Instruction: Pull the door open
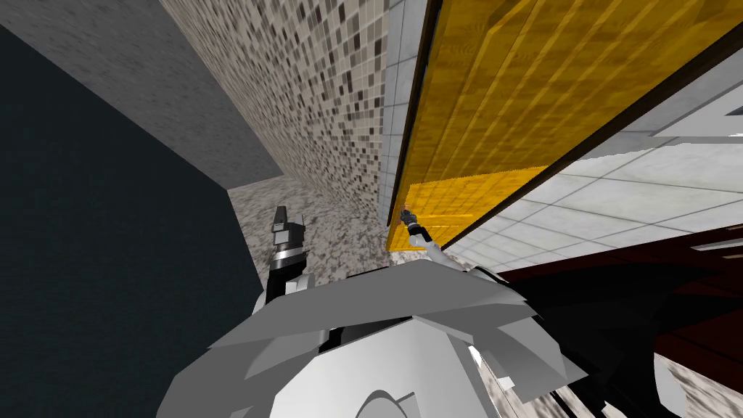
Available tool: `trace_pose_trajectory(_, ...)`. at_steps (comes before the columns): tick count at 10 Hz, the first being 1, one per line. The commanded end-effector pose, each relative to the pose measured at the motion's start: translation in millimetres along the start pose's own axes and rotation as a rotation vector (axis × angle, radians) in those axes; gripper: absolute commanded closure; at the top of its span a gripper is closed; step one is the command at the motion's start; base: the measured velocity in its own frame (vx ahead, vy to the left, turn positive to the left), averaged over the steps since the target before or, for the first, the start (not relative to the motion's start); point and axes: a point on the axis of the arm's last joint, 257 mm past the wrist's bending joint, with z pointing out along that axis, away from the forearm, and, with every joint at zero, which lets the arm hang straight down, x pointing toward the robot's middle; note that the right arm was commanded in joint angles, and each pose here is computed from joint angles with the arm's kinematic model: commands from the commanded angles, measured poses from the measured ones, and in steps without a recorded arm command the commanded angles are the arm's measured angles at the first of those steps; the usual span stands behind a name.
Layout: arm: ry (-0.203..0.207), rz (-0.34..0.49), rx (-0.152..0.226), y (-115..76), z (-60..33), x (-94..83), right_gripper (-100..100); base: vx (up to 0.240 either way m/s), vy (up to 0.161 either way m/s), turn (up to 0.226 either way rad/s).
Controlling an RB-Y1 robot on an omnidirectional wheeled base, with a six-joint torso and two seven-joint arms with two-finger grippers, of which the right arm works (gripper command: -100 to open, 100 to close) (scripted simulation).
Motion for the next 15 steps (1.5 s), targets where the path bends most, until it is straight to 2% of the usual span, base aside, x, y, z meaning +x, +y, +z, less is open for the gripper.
trace_pose_trajectory(1,0.0,0.0,0.0,0.0,0.0,0.0,100,-0.087,-0.017,0.03)
trace_pose_trajectory(2,-0.003,-0.002,0.032,-12.0,-5.3,-1.5,100,-0.121,-0.041,0.052)
trace_pose_trajectory(6,0.003,-0.003,0.094,-35.0,-15.1,1.0,100,-0.189,-0.069,0.044)
trace_pose_trajectory(9,0.006,0.0,0.153,-56.9,-26.3,2.6,100,-0.18,-0.116,0.04)
trace_pose_trajectory(11,-0.003,0.0,0.152,-56.7,-27.7,-2.0,100,-0.088,-0.079,0.028)
trace_pose_trajectory(14,-0.005,0.003,0.12,-35.7,-46.3,-5.0,100,-0.063,-0.069,0.287)
trace_pose_trajectory(15,-0.004,0.004,0.113,-31.1,-49.8,-5.0,100,-0.097,-0.063,0.25)
